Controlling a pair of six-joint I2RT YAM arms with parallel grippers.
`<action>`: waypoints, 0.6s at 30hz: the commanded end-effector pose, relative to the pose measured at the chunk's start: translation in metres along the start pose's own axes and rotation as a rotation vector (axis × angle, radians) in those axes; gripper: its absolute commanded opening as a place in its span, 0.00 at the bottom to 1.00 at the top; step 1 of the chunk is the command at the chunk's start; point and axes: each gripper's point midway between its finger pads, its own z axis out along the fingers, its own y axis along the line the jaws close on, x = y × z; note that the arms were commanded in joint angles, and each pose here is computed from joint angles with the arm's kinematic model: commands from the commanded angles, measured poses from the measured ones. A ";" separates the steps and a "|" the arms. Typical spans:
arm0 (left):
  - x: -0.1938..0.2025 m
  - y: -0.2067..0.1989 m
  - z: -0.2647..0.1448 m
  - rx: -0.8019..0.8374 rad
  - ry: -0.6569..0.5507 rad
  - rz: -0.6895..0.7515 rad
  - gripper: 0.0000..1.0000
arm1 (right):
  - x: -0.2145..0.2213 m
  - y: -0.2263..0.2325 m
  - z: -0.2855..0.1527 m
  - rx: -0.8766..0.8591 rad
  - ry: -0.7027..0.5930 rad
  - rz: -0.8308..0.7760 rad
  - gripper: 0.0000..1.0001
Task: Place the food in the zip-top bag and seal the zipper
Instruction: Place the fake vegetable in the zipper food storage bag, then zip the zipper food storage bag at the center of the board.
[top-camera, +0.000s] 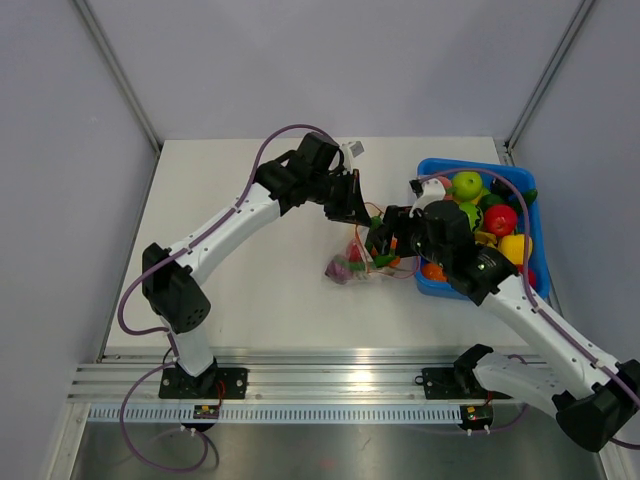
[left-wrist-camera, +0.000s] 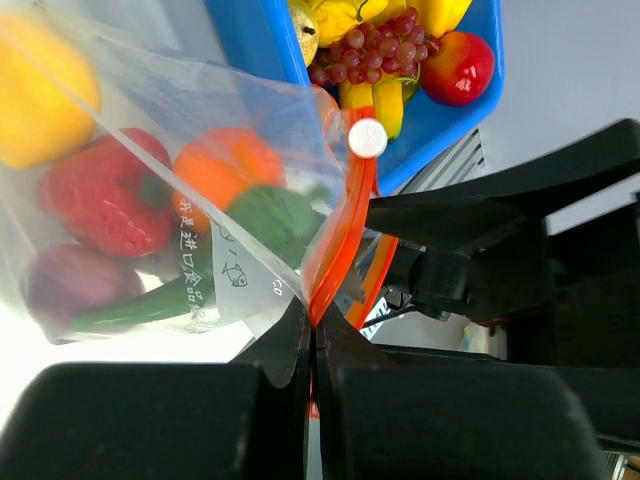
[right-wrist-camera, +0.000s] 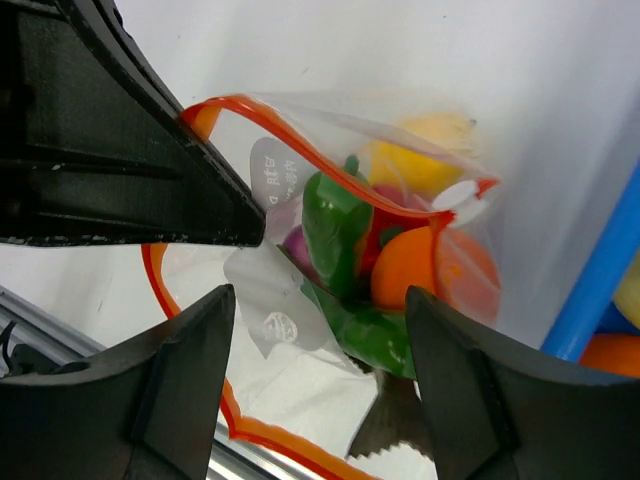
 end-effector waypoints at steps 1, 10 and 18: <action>-0.015 -0.024 -0.013 0.087 -0.056 0.057 0.00 | -0.035 -0.002 -0.032 0.047 -0.117 -0.035 0.75; -0.012 -0.023 -0.015 0.085 -0.051 0.079 0.00 | -0.015 -0.045 -0.045 0.255 -0.047 -0.075 0.76; -0.007 -0.022 -0.018 0.085 -0.033 0.118 0.00 | 0.021 -0.066 -0.020 0.329 0.046 -0.049 0.64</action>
